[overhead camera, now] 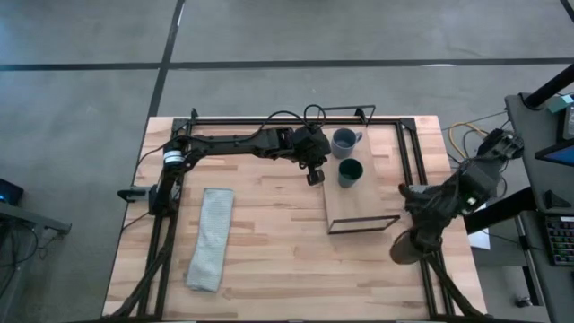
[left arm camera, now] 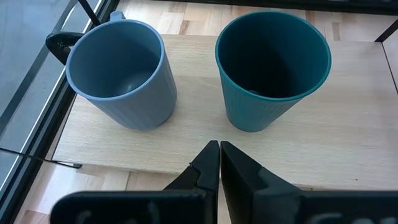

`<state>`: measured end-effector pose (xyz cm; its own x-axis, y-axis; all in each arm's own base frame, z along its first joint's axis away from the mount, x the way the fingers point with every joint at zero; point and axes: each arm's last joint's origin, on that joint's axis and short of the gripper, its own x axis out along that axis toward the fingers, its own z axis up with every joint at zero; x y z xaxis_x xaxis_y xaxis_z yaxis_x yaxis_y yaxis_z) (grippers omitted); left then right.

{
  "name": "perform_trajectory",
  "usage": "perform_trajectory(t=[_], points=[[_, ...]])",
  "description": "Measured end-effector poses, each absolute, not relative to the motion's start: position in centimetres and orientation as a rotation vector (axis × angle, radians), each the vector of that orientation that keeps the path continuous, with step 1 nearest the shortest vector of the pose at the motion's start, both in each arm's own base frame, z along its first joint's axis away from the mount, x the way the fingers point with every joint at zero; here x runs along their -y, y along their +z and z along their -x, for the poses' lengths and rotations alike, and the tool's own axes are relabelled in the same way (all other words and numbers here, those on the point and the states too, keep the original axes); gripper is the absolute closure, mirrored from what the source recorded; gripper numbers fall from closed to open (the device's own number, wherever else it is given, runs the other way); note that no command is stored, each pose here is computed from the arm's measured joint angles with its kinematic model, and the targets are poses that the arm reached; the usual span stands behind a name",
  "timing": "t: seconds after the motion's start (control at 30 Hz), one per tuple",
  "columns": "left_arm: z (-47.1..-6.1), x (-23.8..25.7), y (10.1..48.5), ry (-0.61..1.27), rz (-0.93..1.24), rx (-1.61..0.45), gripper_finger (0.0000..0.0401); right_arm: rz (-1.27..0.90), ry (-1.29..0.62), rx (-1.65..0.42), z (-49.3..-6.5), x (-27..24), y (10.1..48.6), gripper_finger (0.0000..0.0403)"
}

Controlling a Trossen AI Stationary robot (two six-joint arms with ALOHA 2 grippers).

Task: Stack small to large cups/mugs on shelf
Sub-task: Put the black cup on the shelf

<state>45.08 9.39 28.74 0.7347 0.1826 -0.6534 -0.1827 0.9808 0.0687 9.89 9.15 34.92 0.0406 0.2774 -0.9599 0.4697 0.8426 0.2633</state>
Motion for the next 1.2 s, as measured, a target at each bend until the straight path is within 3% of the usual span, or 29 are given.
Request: perform_trajectory(t=[0.17,0.5,0.83,1.2], points=[[-45.1,-9.4,28.7,0.201,0.001,-0.718,0.0401,-0.568,-0.117,-1.303,-9.9,-8.4,38.6,0.0394],[-45.1,-9.3,28.7,0.2,0.001,-0.718,0.0401,-0.319,-0.275,-0.798,-9.7,-6.2,42.8,0.0394],[-43.9,-9.1,31.1,0.203,0.001,-0.673,0.0401,-0.283,-0.368,-0.806,-10.7,-5.0,42.6,0.0394],[-39.0,-7.8,36.3,0.196,0.004,-0.707,0.0401,-0.345,-0.456,-0.873,-11.7,-3.4,41.8,0.0394]])
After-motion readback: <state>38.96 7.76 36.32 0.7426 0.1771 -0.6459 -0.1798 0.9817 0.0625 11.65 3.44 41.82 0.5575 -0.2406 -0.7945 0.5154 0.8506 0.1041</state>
